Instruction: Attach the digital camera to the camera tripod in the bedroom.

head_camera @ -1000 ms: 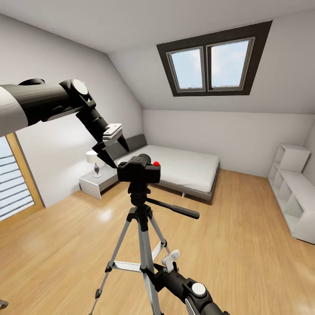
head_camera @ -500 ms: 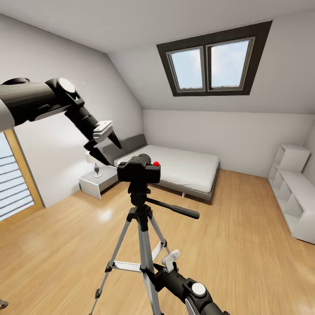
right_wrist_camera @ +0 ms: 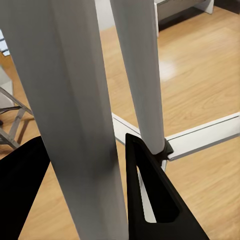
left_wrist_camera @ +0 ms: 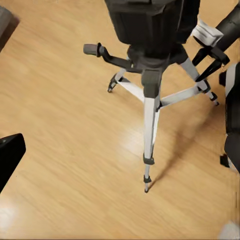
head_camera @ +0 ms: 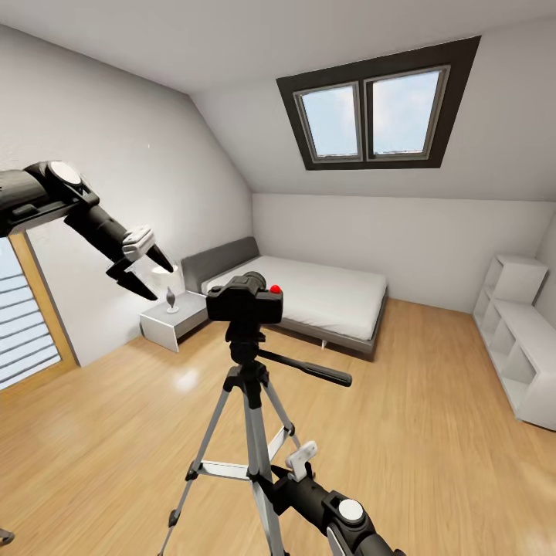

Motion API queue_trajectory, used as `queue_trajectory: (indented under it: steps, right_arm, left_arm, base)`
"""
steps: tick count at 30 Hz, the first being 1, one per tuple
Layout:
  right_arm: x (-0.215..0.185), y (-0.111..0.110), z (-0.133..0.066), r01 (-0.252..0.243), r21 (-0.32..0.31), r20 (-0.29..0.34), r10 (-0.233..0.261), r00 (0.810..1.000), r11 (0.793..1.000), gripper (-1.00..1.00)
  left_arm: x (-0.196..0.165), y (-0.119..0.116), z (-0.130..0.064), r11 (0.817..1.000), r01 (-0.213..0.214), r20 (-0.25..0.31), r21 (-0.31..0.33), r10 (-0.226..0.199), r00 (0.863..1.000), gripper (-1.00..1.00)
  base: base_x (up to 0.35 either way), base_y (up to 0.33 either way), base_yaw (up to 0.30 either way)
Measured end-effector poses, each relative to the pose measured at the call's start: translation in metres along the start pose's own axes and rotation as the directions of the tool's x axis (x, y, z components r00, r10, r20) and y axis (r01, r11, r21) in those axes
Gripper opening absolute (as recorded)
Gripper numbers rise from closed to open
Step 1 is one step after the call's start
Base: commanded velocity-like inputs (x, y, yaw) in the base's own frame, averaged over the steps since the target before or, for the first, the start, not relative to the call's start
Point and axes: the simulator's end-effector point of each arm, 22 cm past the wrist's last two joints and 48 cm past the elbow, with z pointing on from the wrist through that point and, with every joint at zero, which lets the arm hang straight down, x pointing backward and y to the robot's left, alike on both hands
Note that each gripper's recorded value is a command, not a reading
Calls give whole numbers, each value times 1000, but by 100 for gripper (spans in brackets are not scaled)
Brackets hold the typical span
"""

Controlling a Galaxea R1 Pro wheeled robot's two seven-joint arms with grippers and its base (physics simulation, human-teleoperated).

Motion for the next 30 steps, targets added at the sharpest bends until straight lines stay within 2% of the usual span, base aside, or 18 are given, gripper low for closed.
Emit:
queue_trajectory:
  steps: [5, 9, 10, 11, 12, 13, 15, 20, 21, 30]
  right_arm:
    - [0, 0, 0, 0, -1, 0, 0, 1000, 1000, -100]
    - [0, 1, 0, 0, -3, 0, 0, 1000, 1000, -100]
    - [0, 0, 0, 1, -3, -1, -1, 1000, 1000, -100]
    - [0, 1, 0, 0, -3, 0, 0, 1000, 1000, -100]
    - [0, 0, 0, -2, -3, 0, 2, 1000, 1000, -100]
    - [1, 0, 0, 1, -3, -4, -1, 1000, 1000, -100]
    - [0, 0, -1, -2, -3, -1, 2, 1000, 1000, -100]
    - [2, -1, -1, -1, -3, -4, 1, 1000, 1000, -100]
    - [2, -1, -1, 0, -1, -4, 0, 1000, 1000, 100]
    - [4, -1, -2, -11, -1, -7, 11, 1000, 1000, 100]
  left_arm:
    - [46, -8, 35, 994, 98, -10, 52, -97, 995, 100]
    - [96, -20, 76, 974, 203, -31, 99, -201, 979, 100]
    - [96, -21, 76, 974, 204, -31, 99, -202, 979, 100]
    - [110, -24, 86, 967, 231, -38, 106, -228, 973, 100]
    - [137, -31, 103, 954, 278, -50, 115, -274, 960, 100]
    - [150, -34, 113, 947, 299, -55, 119, -294, 954, 100]
    - [169, -39, 123, 938, 325, -54, 117, -321, 945, 100]
    - [190, -43, 133, 928, 357, -38, 109, -355, 934, 100]
    - [194, -43, 135, 926, 363, -35, 108, -361, 932, 100]
    - [215, -53, 149, 911, 397, -36, 109, -396, 918, 100]
  base:
    - [0, 0, 0]
    - [0, 0, 0]
    - [0, 0, 0]
    - [0, 0, 0]
    - [0, 0, 0]
    - [0, 0, 0]
    - [0, 0, 0]
    - [0, 0, 0]
    - [0, 0, 0]
    - [0, 0, 0]
